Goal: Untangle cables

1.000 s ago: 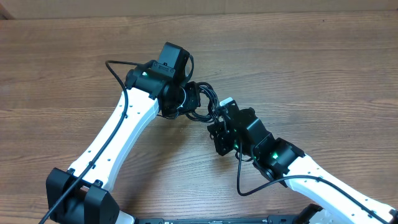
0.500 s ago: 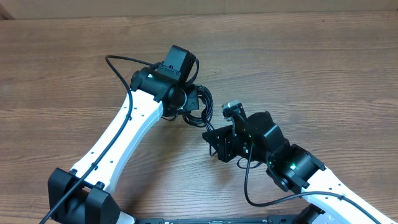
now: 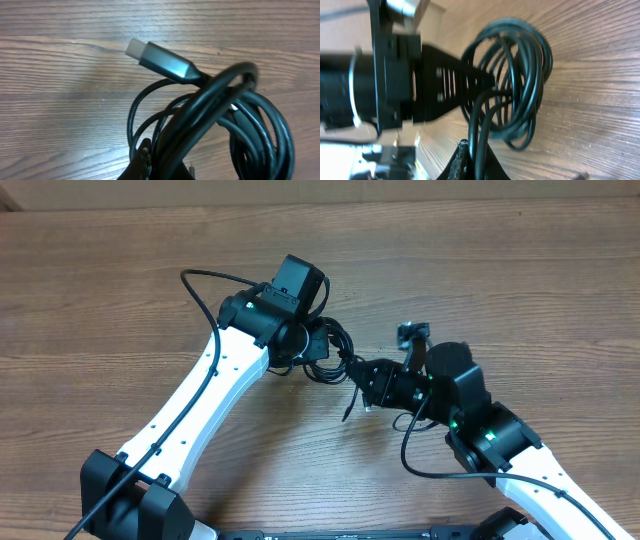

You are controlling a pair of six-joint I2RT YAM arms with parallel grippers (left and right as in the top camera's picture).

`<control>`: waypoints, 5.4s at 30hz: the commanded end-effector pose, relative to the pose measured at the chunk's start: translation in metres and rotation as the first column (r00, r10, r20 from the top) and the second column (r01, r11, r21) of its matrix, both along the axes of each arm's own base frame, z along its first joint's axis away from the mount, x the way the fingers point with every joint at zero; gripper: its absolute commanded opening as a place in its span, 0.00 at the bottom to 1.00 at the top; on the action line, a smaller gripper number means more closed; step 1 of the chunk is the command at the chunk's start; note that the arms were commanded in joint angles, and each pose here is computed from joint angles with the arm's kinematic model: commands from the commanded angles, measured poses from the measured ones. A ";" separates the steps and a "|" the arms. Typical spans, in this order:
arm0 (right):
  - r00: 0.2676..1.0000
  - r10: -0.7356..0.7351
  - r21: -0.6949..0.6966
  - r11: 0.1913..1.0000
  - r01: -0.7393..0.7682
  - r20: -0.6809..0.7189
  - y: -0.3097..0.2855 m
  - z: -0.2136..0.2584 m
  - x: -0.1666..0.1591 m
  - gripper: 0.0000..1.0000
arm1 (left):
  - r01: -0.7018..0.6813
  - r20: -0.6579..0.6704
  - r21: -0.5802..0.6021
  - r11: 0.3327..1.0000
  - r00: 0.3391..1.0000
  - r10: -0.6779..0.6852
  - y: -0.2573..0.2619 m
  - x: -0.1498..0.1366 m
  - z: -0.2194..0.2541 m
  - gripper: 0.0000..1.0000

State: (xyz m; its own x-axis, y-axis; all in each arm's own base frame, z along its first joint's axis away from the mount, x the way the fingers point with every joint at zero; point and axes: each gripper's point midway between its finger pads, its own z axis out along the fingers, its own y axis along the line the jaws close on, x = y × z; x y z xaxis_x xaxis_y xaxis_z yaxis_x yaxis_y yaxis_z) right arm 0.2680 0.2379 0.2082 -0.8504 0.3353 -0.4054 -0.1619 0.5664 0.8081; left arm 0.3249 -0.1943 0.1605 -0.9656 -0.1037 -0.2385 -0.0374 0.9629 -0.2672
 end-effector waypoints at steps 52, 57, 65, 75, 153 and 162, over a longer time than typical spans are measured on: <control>0.982 -0.189 -0.153 0.971 0.183 -0.020 -0.033 -0.038 0.041 1.00 | 0.504 0.253 -0.450 0.737 0.863 -0.436 -0.051 -0.001 0.066 0.04; 0.972 -0.236 -0.174 0.956 0.236 0.020 -0.052 -0.024 0.035 1.00 | 0.513 0.271 -0.437 0.739 0.859 -0.435 -0.044 0.004 0.066 0.04; 0.968 -0.234 -0.278 0.928 0.249 0.088 -0.072 -0.025 0.031 1.00 | 0.690 0.426 -0.469 0.552 0.724 -0.542 -0.060 -0.014 0.088 0.04; 0.983 -0.156 -0.378 0.908 0.181 0.096 -0.076 -0.039 0.021 1.00 | 0.746 0.472 -0.395 0.536 0.665 -0.579 -0.058 -0.013 0.084 0.04; 0.723 -0.670 -0.590 0.519 0.618 0.167 -0.294 -0.100 0.100 1.00 | 0.883 0.463 -0.312 0.352 0.465 -0.755 -0.064 -0.067 0.067 0.21; 0.815 -0.579 -0.526 0.684 0.505 0.028 -0.263 -0.159 0.126 0.39 | 0.867 0.427 -0.306 0.393 0.494 -0.757 -0.061 -0.063 0.062 0.23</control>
State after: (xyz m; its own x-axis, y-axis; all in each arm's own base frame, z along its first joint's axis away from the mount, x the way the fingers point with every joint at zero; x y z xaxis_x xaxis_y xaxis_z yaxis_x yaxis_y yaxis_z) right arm 0.3880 -0.0384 0.0519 -0.6143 0.5363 -0.5788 0.4331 0.8423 0.3208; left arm 0.2609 -0.2571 0.2191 -0.5697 0.5649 -0.5970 0.8031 0.2284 -0.5503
